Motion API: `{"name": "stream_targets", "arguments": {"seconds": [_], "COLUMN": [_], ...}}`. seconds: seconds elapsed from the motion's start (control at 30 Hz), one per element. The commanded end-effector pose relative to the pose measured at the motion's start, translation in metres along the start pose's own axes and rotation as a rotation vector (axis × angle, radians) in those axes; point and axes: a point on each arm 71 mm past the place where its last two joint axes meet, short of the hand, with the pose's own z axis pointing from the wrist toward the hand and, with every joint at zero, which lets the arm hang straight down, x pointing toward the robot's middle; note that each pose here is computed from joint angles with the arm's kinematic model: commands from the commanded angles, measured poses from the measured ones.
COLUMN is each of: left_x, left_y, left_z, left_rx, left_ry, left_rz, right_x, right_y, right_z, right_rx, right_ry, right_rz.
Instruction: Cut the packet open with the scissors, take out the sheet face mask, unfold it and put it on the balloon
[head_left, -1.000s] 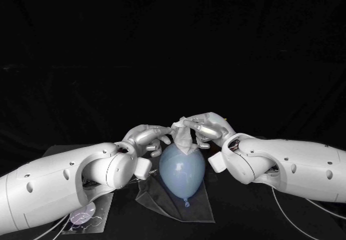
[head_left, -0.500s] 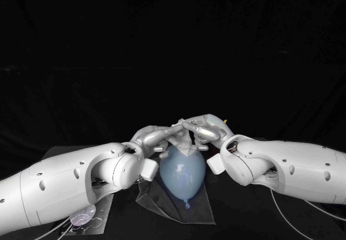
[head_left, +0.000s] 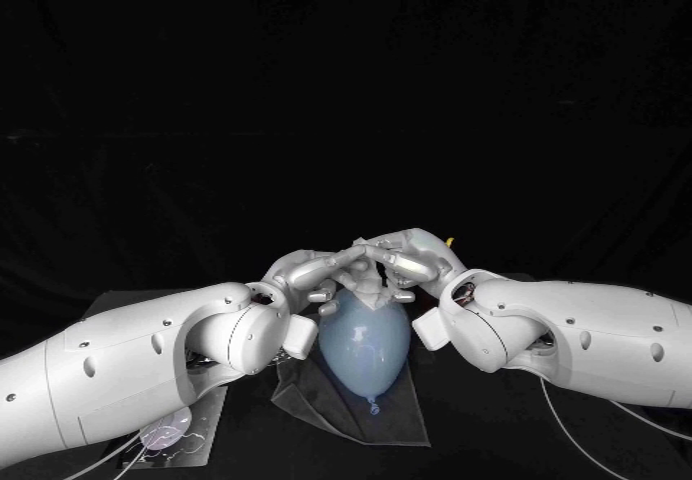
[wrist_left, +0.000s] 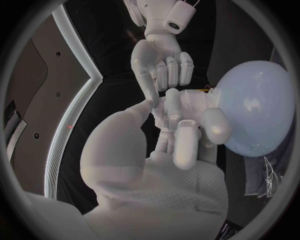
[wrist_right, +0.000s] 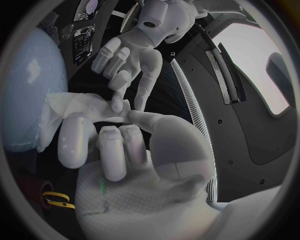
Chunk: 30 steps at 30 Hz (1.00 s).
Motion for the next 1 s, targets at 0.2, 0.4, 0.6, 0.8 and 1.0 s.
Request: {"name": "stream_targets", "arguments": {"seconds": [0.2,0.4,0.6,0.8,1.0], "left_x": [-0.0030,-0.0032,-0.0023,-0.0004,0.0004], "left_y": [0.0001,-0.0001,-0.0002,-0.0004,-0.0004], "left_z": [-0.0010,-0.0014,-0.0011,-0.0008,-0.0006], "left_rx": [-0.009,-0.007,-0.005,-0.005,-0.005], "left_ry": [-0.015,-0.017,-0.014,-0.006,-0.005], "left_rz": [-0.001,-0.001,-0.001,-0.001,-0.001], "right_x": [0.0010,0.0008,0.0020,0.0037,0.0053], "right_y": [0.0011,0.0009,0.0008,0.0005,0.0007], "right_z": [-0.0006,-0.0008,-0.0005,0.0002,-0.0001], "right_rx": [-0.014,-0.012,-0.008,-0.002,0.002], "right_ry": [0.019,0.020,0.026,0.035,0.044], "right_rz": [0.000,0.002,0.003,0.003,0.001]}}
